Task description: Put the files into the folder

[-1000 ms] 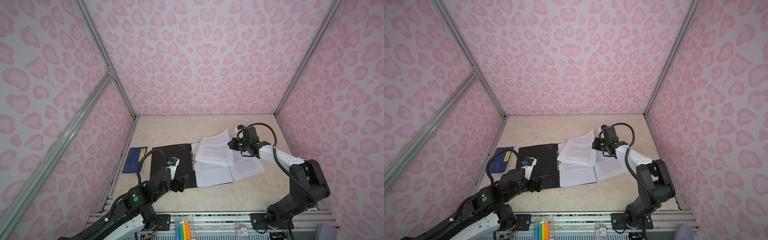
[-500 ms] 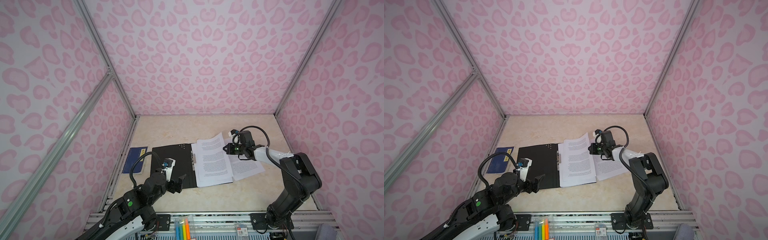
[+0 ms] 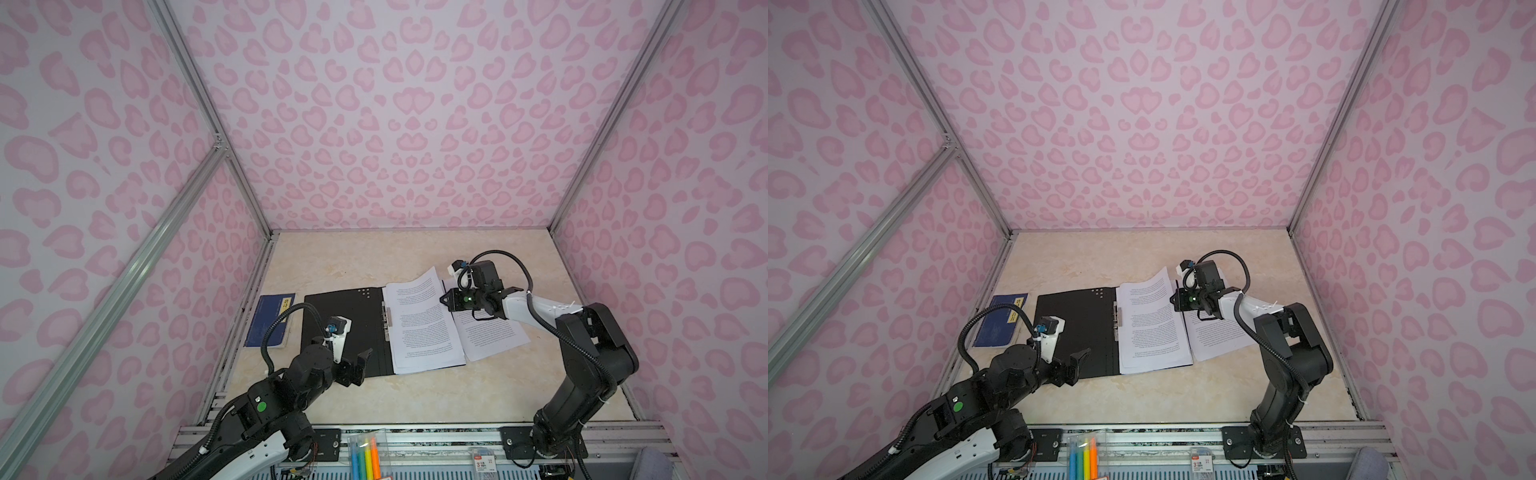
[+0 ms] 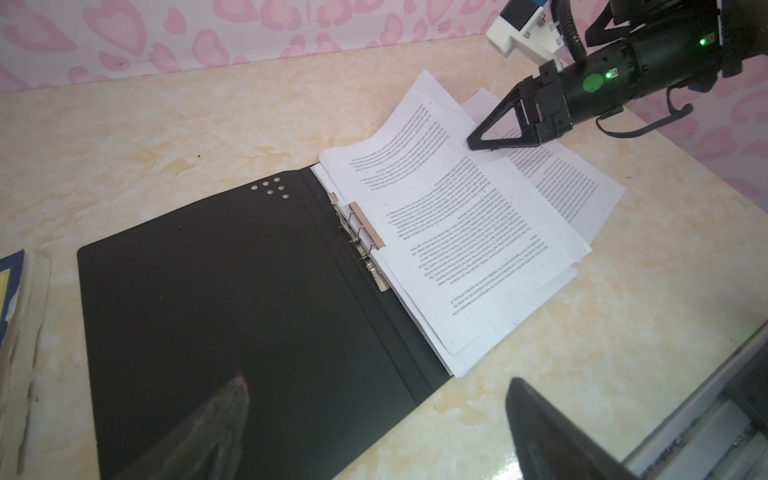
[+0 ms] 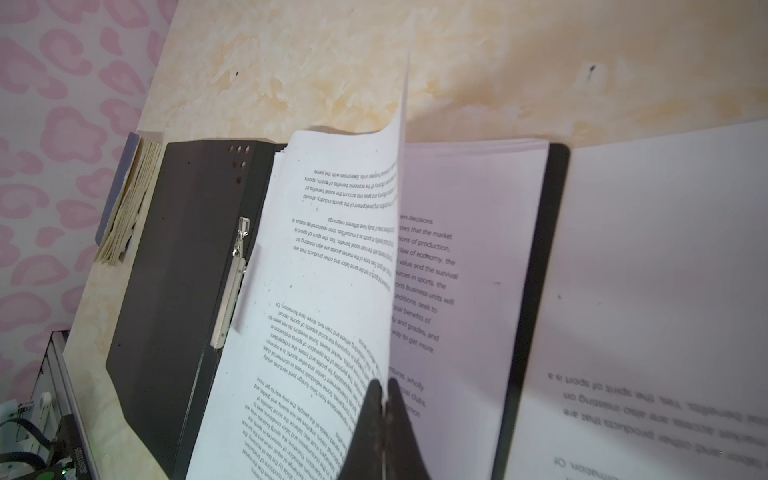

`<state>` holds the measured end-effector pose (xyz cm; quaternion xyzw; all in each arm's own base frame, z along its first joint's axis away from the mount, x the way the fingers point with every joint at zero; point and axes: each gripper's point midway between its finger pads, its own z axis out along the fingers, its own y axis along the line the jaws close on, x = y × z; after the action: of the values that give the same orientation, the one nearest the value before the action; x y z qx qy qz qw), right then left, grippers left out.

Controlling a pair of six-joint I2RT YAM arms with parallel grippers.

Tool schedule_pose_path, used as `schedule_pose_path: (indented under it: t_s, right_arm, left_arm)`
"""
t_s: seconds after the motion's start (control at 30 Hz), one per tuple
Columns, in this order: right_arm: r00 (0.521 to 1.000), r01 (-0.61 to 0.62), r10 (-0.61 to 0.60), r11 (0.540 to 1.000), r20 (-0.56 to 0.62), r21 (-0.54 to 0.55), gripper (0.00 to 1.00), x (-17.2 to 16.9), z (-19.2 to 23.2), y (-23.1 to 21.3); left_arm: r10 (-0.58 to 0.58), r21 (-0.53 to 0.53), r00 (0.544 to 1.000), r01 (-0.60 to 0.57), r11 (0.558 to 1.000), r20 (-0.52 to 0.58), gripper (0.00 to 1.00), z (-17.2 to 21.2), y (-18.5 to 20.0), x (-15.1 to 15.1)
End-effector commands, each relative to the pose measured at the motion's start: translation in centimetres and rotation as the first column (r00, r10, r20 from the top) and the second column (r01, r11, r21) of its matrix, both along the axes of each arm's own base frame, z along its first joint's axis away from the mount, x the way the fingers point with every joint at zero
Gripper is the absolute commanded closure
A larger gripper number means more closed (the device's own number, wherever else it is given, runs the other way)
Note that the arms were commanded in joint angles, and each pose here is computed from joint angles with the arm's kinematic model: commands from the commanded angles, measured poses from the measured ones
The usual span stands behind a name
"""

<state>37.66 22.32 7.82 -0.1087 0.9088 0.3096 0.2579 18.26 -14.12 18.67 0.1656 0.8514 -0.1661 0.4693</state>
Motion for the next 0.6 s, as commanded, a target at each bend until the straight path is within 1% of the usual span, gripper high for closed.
schedule_pose_path:
  t_s: [0.0,0.47,0.57]
  right_arm:
    - [0.999,-0.040,0.040,0.999,-0.010,-0.015,1.00,-0.7,-0.4,0.3]
    - [0.998,-0.049,0.048,0.998,-0.036,-0.035,1.00,-1.1,-1.3,0.4]
    - [0.999,-0.044,0.042,0.998,-0.034,-0.054,1.00,-1.2,-1.5,0.1]
  left_arm:
    - [0.006,0.010,1.000,-0.006,1.000,0.000,0.02,-0.1,0.2,0.0]
    - [0.003,0.002,1.000,-0.003,1.000,0.005,0.02,0.1,0.2,-0.1]
    - [0.004,0.000,1.000,-0.004,1.000,0.004,0.02,0.0,0.2,-0.1]
